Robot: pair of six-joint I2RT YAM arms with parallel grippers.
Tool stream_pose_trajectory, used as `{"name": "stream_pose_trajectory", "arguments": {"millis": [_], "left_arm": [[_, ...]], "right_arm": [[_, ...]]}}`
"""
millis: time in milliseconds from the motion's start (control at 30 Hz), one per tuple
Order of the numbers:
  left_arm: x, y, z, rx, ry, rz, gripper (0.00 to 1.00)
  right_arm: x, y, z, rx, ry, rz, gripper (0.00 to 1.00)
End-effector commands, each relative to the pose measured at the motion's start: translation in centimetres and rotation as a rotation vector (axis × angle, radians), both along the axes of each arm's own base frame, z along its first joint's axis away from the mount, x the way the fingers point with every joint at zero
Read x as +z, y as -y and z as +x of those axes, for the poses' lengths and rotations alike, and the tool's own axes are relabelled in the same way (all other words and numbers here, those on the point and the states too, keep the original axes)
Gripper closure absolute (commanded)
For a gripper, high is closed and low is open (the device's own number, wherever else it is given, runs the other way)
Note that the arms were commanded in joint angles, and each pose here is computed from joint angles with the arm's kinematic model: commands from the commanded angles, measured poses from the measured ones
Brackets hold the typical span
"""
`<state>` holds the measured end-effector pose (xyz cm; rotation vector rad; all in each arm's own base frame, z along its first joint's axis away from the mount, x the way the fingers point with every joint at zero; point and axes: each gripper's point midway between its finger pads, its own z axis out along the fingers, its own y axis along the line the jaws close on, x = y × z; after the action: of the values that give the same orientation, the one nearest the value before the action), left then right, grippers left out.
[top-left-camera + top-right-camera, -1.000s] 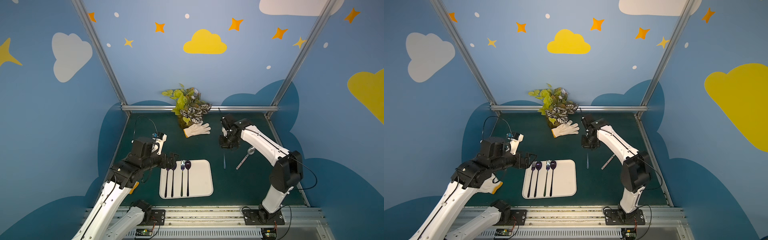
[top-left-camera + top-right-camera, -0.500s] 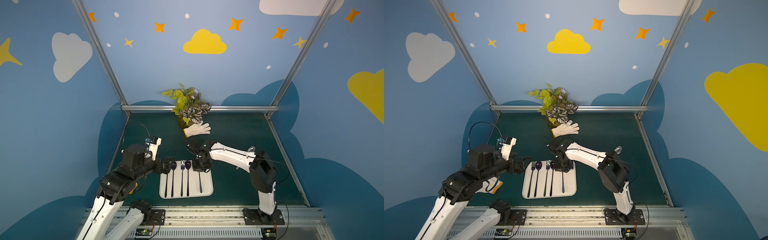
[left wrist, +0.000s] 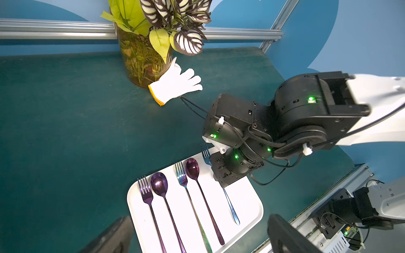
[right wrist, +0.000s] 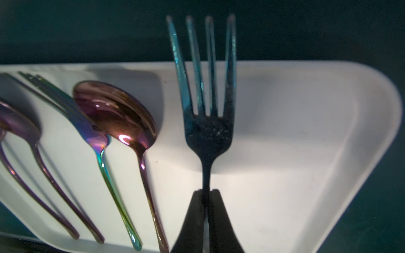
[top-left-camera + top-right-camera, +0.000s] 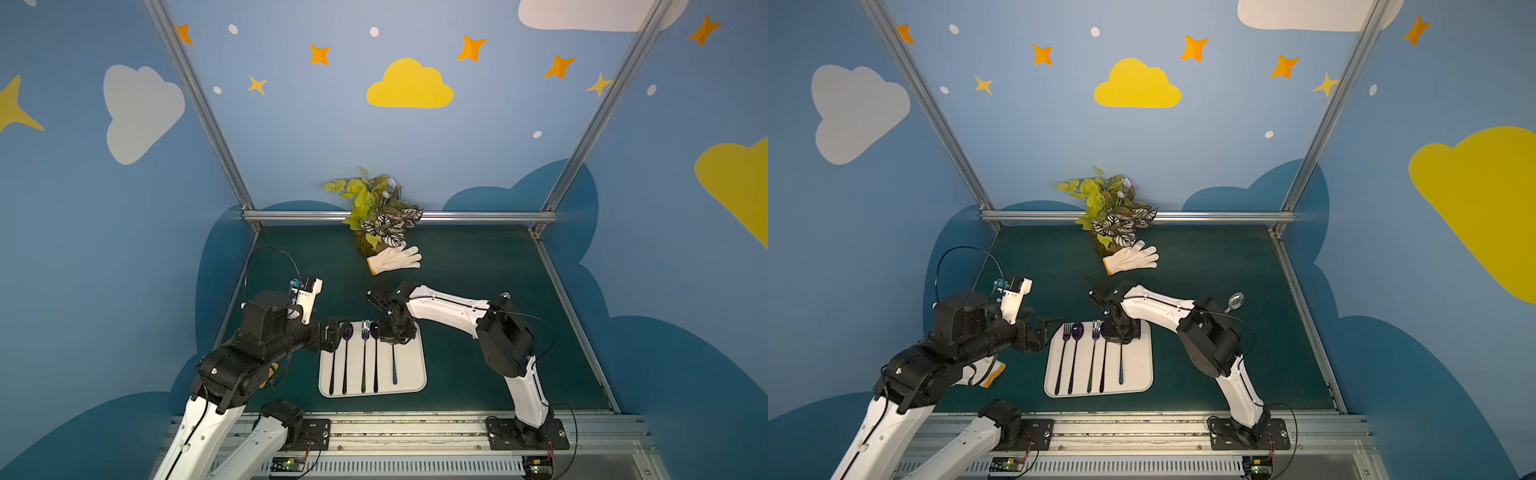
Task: Set the spoon and fork side by side
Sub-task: Place the fork on the tray.
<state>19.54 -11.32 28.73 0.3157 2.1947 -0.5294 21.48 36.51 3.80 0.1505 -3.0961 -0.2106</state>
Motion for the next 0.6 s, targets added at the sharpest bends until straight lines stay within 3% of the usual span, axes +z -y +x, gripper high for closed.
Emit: {"name": "stream_pose_trajectory", "arguments": {"millis": [0, 567], "left_arm": [[-0.6, 0.0, -0.3, -0.017, -0.01, 0.019, 0.0], [-1.0, 0.0, -0.1, -0.013, -0.021, 0.03, 0.0]], "right_arm": [[-0.6, 0.3, -0.1, -0.018, -0.01, -0.018, 1.0], [-1.9, 0.9, -0.5, -0.033, -0.029, -0.035, 1.0]]}}
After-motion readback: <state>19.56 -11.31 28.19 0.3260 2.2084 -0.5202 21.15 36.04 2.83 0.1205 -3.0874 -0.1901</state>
